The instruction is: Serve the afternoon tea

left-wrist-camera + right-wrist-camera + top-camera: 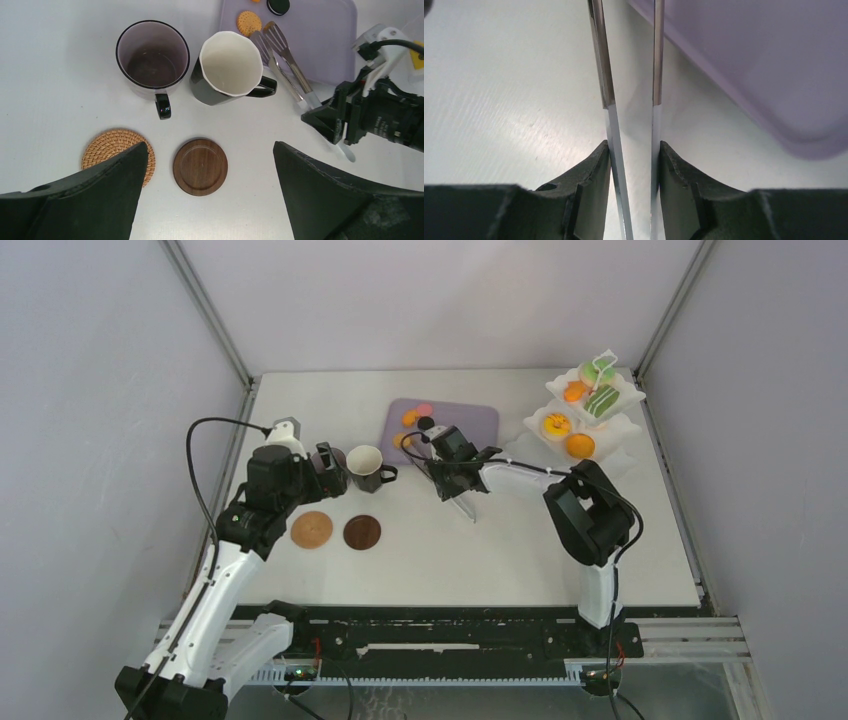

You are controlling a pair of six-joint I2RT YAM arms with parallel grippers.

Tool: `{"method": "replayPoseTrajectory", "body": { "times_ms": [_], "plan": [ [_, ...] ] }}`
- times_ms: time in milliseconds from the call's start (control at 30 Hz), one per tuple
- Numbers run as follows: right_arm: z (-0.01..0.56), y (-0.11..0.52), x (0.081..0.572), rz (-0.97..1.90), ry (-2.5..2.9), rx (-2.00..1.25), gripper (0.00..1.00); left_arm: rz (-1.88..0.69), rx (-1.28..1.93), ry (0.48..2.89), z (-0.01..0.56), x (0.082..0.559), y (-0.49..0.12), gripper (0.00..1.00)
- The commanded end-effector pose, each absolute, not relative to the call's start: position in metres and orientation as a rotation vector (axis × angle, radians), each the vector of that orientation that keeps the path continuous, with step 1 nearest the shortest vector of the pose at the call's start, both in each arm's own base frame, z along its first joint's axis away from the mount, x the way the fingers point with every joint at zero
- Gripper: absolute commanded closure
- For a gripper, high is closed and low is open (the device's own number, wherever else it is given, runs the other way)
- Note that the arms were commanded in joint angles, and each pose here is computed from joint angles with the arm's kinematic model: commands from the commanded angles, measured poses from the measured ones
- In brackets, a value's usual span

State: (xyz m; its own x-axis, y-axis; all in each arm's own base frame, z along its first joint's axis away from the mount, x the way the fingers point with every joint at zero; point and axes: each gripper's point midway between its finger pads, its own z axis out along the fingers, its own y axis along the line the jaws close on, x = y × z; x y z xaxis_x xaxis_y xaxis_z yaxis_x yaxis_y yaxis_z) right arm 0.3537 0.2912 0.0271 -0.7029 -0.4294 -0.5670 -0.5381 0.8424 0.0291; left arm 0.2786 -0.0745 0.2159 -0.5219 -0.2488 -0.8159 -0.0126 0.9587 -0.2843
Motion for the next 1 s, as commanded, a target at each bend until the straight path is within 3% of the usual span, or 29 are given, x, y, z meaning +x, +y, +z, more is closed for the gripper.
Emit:
{"method": "replayPoseTrajectory", "body": {
  "times_ms": [0, 967],
  "plan": [
    [0.094, 0.303, 0.356, 0.338, 2.385, -0.626, 0.56, -0.314, -0.207, 1.993, 0.257, 0.285, -0.071, 0.0],
    [0.115, 0.329, 0.384, 0.273, 2.485, -0.616, 0.51, -0.307, -0.215, 1.98, 0.257, 0.278, -0.067, 0.0]
  ]
}}
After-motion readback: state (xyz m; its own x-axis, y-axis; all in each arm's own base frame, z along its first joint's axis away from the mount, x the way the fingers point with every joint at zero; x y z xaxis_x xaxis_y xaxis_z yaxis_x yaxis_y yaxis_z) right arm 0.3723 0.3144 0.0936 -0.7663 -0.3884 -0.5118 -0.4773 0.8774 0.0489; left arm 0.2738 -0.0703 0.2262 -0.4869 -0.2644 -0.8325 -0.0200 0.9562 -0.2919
